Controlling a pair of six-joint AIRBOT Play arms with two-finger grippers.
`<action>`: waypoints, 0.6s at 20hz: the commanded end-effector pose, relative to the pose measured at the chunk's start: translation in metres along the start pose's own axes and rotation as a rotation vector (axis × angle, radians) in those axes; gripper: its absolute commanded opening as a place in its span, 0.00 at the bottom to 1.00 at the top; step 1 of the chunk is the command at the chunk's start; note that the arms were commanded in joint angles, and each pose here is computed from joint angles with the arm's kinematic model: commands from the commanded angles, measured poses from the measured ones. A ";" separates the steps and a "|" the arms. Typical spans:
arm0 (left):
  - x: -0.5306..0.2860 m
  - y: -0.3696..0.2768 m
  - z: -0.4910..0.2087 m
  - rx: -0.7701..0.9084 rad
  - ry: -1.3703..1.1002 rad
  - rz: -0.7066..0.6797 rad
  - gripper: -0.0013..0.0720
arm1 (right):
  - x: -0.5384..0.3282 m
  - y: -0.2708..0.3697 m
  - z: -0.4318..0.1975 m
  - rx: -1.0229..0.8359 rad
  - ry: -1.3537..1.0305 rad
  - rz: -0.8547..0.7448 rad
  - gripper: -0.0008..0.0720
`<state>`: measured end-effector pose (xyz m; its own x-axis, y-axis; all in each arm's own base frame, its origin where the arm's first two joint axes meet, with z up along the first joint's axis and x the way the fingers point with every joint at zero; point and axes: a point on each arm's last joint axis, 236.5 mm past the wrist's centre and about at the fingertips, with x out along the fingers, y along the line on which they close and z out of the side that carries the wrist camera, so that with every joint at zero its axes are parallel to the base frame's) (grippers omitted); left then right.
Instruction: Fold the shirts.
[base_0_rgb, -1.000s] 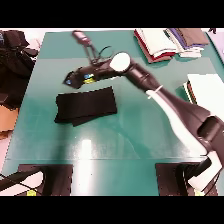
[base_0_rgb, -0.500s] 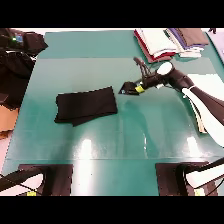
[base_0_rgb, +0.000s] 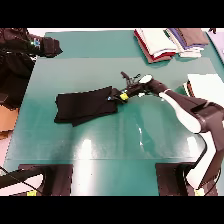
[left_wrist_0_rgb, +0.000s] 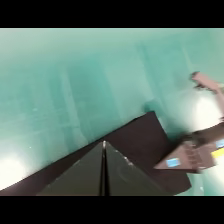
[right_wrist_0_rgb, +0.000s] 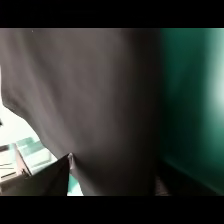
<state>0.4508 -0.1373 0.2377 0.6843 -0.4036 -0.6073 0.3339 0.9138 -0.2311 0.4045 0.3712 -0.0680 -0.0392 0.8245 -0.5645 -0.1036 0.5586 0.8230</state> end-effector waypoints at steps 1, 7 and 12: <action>0.002 -0.006 -0.002 -0.011 0.008 -0.026 0.05 | 0.041 0.028 0.010 -0.050 -0.019 0.044 0.35; 0.001 -0.022 -0.003 -0.044 0.013 -0.094 0.05 | -0.029 0.053 0.055 -0.279 -0.136 -0.073 0.05; 0.000 -0.025 -0.005 -0.041 0.025 -0.107 0.05 | -0.197 0.016 0.084 -0.287 -0.267 -0.302 0.04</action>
<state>0.4411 -0.1572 0.2396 0.6397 -0.4853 -0.5960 0.3682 0.8742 -0.3166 0.4806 0.3096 0.0361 0.1992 0.7595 -0.6193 -0.3627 0.6442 0.6734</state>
